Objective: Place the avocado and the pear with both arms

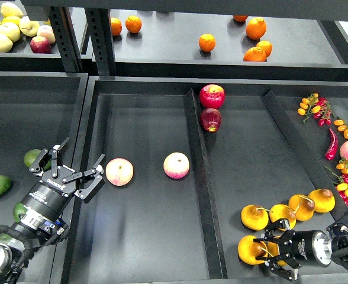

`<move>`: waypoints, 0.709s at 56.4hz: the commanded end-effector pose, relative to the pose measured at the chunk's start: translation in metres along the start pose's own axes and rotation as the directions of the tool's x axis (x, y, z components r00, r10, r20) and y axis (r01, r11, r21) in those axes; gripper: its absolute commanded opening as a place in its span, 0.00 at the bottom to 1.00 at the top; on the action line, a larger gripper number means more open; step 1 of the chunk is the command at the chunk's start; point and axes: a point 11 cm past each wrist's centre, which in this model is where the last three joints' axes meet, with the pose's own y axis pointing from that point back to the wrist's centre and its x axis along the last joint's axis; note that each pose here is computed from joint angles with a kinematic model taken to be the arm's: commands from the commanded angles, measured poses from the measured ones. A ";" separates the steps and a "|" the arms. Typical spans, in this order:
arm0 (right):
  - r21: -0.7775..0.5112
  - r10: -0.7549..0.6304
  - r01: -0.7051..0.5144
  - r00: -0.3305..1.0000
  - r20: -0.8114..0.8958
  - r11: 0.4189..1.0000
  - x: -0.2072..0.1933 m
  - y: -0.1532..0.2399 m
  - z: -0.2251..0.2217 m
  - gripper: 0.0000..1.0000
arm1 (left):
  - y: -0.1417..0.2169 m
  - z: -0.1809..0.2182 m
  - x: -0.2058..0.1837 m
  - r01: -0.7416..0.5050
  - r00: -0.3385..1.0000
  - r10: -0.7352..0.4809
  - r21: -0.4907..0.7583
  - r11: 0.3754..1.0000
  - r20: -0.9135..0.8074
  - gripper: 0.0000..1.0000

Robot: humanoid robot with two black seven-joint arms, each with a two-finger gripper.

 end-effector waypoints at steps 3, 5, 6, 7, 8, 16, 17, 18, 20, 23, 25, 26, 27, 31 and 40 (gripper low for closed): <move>-0.001 0.013 -0.013 1.000 -0.028 1.000 0.001 0.001 -0.002 0.74 | 0.001 0.000 0.002 -0.005 1.000 0.005 -0.002 1.000 -0.002 0.99; -0.001 0.014 -0.014 0.999 -0.031 1.000 0.001 0.001 -0.003 0.76 | 0.001 0.000 0.002 -0.006 1.000 0.006 -0.002 1.000 -0.002 0.99; 0.002 0.015 -0.015 0.999 -0.031 1.000 0.001 0.001 -0.004 0.78 | 0.001 0.000 0.002 -0.006 1.000 0.006 -0.002 1.000 -0.002 0.99; 0.002 0.014 -0.014 0.999 -0.031 1.000 0.001 0.001 -0.004 0.79 | 0.001 0.000 0.002 -0.006 1.000 0.006 -0.002 1.000 -0.002 0.99; 0.003 0.015 -0.015 0.999 -0.032 1.000 0.001 0.001 -0.004 0.81 | 0.001 0.000 0.002 -0.006 1.000 0.006 -0.002 1.000 -0.002 0.99; 0.062 0.003 -0.002 1.000 -0.020 0.998 -0.002 0.007 -0.021 0.88 | 0.001 0.000 0.002 -0.007 1.000 0.007 -0.001 1.000 -0.003 0.99; 0.074 -0.001 0.003 1.000 -0.017 0.997 -0.003 0.008 -0.025 0.89 | 0.002 0.000 0.003 -0.009 1.000 0.009 -0.002 1.000 -0.004 0.99; 0.080 -0.004 0.005 1.000 -0.015 0.997 -0.004 0.008 -0.026 0.90 | 0.001 -0.001 0.003 -0.010 1.000 0.010 0.000 1.000 -0.004 0.99; 0.100 -0.020 0.022 1.000 -0.014 0.995 -0.009 0.008 -0.033 0.91 | 0.001 -0.001 0.003 -0.010 1.000 0.010 0.000 1.000 -0.004 0.99; 0.114 -0.038 0.040 0.999 -0.013 0.993 -0.015 0.006 -0.037 0.93 | 0.002 -0.001 0.004 -0.011 1.000 0.011 -0.001 1.000 -0.005 0.99; 0.130 -0.054 0.056 0.998 -0.014 0.990 -0.021 0.005 -0.043 0.95 | 0.002 -0.001 0.004 -0.011 1.000 0.011 -0.001 1.000 -0.005 0.99; 0.139 -0.064 0.065 0.998 -0.013 0.988 -0.024 0.005 -0.045 0.96 | 0.002 -0.001 0.004 -0.011 1.000 0.011 0.001 1.000 -0.005 0.99; 0.147 -0.072 0.073 0.997 -0.012 0.986 -0.026 0.005 -0.048 0.97 | 0.002 -0.001 0.004 -0.011 1.000 0.011 0.001 1.000 -0.005 0.99; 0.202 -0.120 0.115 0.993 0.014 0.973 -0.038 0.007 -0.063 0.98 | 0.001 -0.002 0.004 -0.013 1.000 0.013 0.004 1.000 -0.005 0.99; 0.342 -0.287 0.258 0.957 0.036 0.904 -0.086 -0.002 -0.103 0.98 | 0.002 -0.002 0.004 -0.014 1.000 0.014 0.004 1.000 -0.005 0.99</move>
